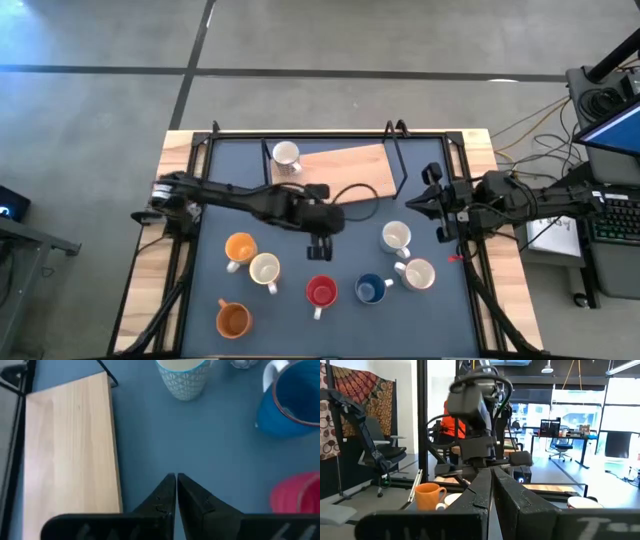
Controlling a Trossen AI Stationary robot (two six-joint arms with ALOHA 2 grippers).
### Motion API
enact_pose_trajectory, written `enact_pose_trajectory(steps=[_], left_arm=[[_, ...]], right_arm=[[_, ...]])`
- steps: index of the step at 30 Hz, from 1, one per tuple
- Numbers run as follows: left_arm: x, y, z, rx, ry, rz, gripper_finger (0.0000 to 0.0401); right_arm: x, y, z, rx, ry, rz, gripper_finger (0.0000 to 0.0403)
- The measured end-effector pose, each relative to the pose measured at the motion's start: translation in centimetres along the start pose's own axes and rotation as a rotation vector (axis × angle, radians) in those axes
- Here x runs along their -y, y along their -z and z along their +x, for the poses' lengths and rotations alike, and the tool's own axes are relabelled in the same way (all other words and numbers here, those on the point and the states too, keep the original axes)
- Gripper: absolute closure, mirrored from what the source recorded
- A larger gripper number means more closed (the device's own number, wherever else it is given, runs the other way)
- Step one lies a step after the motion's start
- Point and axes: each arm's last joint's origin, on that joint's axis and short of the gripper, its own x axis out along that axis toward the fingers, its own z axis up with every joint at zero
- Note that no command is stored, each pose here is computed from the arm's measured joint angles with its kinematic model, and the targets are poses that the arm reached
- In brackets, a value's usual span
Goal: Place coffee mugs
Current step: Put the blue patterned mug on the shelf
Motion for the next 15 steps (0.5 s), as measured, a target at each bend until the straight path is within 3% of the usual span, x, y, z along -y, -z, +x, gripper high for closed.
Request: enact_pose_trajectory(steps=[10, 15], left_arm=[[0.8, 6.3, -1.3, 0.182, 0.064, -0.1, 0.0401], [0.6, 8.3, -1.7, 0.259, 0.075, -0.149, 0.0401]], right_arm=[[0.0, -0.1, 0.0, 0.004, 0.009, 0.004, 0.0394], [0.1, 0.4, 0.4, -0.025, 0.009, 0.05, 0.0394]])
